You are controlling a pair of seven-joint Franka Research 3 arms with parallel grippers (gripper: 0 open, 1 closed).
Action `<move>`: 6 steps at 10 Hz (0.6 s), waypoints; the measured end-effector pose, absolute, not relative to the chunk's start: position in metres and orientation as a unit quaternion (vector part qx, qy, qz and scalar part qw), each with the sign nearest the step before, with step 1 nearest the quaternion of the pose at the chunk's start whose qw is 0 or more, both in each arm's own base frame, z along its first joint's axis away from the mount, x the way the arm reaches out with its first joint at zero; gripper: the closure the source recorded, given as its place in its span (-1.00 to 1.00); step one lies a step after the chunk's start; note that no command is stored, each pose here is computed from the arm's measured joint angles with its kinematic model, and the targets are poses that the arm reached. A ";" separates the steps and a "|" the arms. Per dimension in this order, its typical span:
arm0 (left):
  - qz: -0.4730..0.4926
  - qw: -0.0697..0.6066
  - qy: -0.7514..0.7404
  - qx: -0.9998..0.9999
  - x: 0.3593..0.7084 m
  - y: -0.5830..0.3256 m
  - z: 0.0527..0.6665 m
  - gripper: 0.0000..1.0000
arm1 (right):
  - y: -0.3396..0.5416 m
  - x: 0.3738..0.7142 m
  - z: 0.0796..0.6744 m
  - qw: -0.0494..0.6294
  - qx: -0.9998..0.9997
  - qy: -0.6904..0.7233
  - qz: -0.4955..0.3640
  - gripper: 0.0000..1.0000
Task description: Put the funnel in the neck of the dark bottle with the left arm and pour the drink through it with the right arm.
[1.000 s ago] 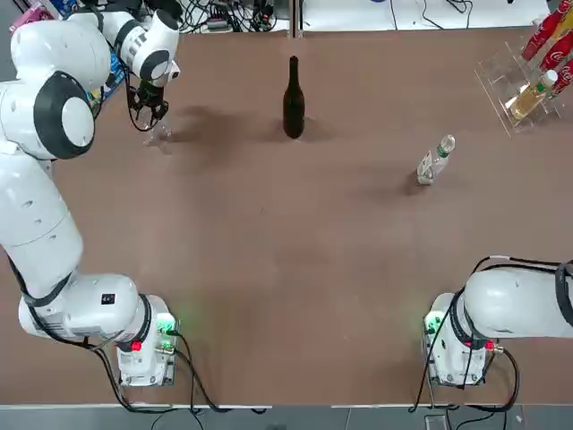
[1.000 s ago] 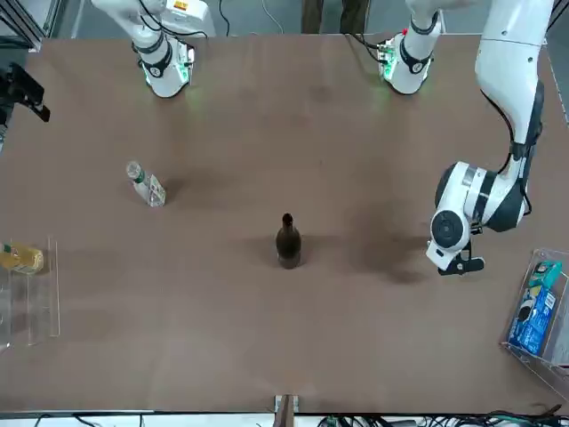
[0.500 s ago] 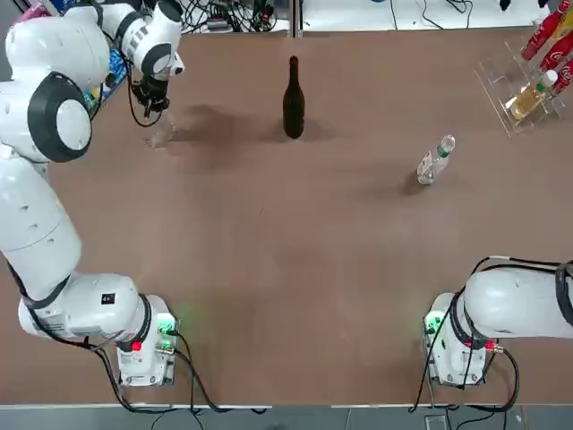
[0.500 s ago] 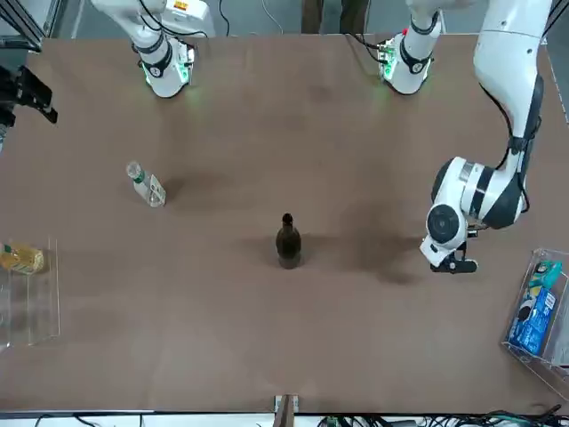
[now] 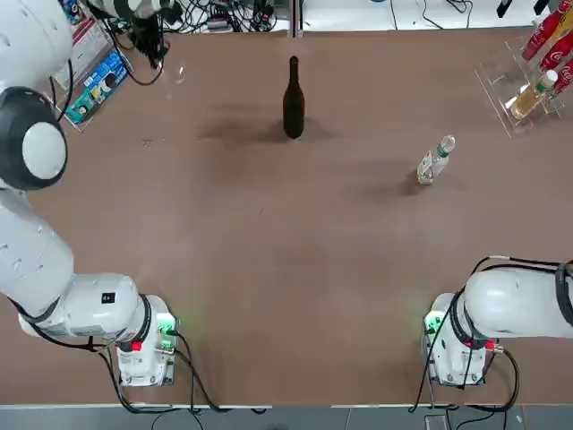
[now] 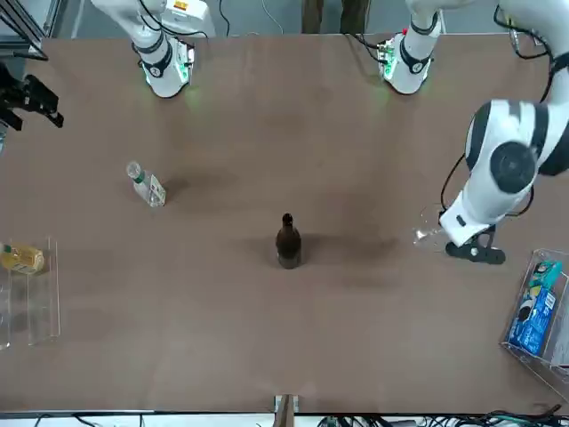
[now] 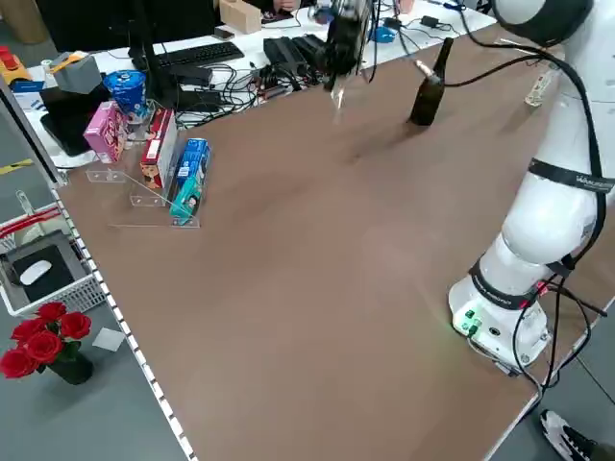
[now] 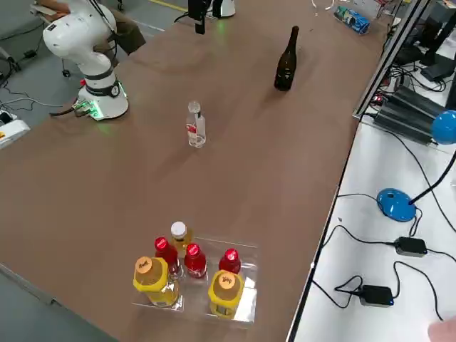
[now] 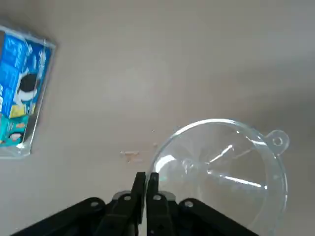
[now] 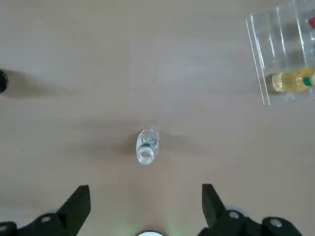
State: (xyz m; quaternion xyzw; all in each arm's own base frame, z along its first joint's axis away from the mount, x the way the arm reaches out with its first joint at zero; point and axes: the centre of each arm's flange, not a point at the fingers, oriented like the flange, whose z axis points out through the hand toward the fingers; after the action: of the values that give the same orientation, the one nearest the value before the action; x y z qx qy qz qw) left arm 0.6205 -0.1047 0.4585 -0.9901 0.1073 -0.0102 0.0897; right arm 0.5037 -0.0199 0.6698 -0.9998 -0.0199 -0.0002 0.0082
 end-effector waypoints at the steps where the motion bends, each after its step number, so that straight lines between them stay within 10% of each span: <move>1: -0.038 0.065 0.101 -0.992 0.620 -0.127 0.489 0.90 | -0.021 0.505 0.671 0.008 -1.000 -0.019 -0.008 -1.00; 6: -0.080 -0.072 0.032 -0.994 0.586 -0.262 0.570 0.91 | -0.025 0.505 0.669 0.008 -1.000 -0.014 -0.007 -1.00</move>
State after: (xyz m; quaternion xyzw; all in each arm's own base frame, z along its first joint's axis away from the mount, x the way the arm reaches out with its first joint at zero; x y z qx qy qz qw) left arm 0.5860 -0.2619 0.5696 -0.9936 0.0325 -0.0804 -0.0720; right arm 0.5054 -0.0250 0.6692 -0.9998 -0.0144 -0.0068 0.0077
